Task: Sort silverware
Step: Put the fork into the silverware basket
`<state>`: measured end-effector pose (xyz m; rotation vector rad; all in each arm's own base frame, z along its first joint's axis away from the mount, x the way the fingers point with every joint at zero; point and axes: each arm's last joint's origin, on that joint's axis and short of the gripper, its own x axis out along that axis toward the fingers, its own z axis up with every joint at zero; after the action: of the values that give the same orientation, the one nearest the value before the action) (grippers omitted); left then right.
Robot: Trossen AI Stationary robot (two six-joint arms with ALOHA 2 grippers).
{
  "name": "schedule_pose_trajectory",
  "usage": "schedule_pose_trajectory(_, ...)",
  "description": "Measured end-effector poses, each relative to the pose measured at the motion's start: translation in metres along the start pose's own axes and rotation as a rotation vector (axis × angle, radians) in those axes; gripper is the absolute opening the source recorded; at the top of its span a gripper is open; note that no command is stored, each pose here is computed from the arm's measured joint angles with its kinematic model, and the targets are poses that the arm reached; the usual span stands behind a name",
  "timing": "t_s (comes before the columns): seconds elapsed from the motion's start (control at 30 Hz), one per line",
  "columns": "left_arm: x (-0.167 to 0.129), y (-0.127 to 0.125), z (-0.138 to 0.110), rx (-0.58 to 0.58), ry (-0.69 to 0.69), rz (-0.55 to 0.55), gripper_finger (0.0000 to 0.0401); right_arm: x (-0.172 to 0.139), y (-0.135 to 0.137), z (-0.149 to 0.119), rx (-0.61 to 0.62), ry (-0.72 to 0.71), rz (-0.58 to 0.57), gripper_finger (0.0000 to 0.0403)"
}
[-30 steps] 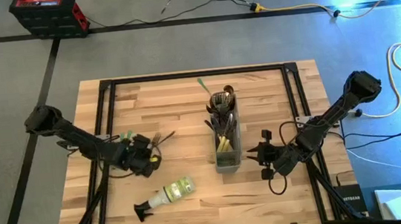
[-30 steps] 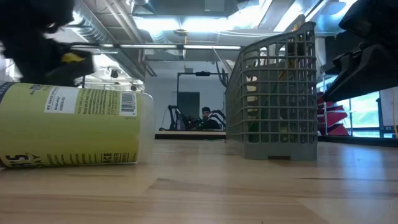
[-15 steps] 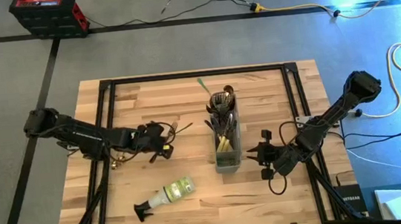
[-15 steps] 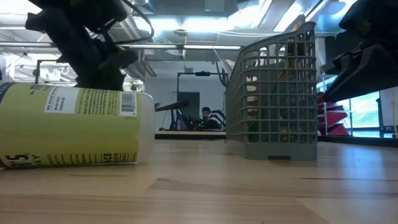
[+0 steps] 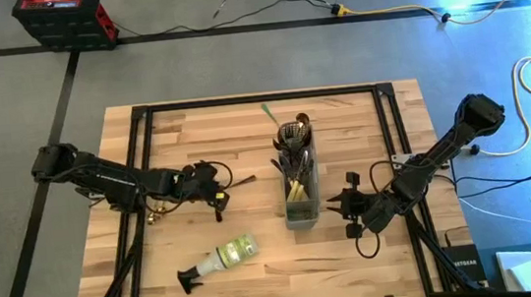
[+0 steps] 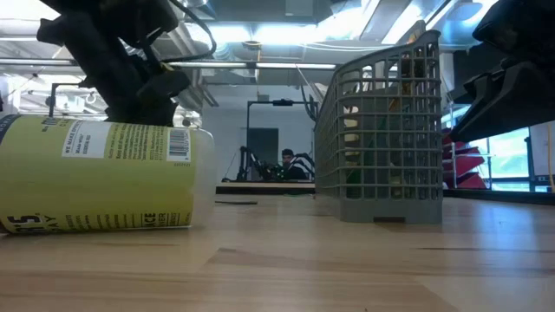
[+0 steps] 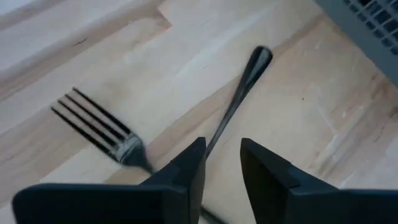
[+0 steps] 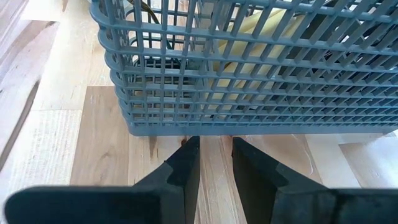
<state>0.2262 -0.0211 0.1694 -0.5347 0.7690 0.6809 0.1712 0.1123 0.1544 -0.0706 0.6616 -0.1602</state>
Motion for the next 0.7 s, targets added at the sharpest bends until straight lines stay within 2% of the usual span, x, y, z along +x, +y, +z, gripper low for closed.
schedule_pose_trajectory(0.13,0.0,0.005,-0.004,0.056,0.052,0.041,0.0097,0.0,0.0,0.0,0.0,0.0,0.0,0.0076)
schedule_pose_trajectory(0.23,0.0,0.01,-0.004,0.109,0.036,0.107,0.0108,0.0,0.0,0.0,-0.001,0.002,0.0,0.0076)
schedule_pose_trajectory(0.37,0.002,0.012,-0.002,0.204,0.066,0.092,0.0129,0.0,0.0,0.0,-0.003,0.003,-0.001,0.0076)
schedule_pose_trajectory(0.47,0.002,0.01,-0.002,0.418,0.094,0.048,0.015,0.0,0.0,0.0,-0.004,0.004,-0.002,0.0076)
schedule_pose_trajectory(0.57,-0.004,0.002,0.007,0.762,0.125,-0.042,0.0164,0.0,0.0,-0.001,-0.005,0.005,-0.002,0.0076)
schedule_pose_trajectory(0.6,-0.007,-0.001,0.012,0.853,0.101,-0.039,0.0165,0.0,0.0,-0.001,-0.005,0.005,-0.002,0.0076)
schedule_pose_trajectory(0.7,-0.016,-0.01,0.029,1.09,0.003,0.068,0.0159,0.0,0.0,-0.001,-0.005,0.005,-0.002,0.0076)
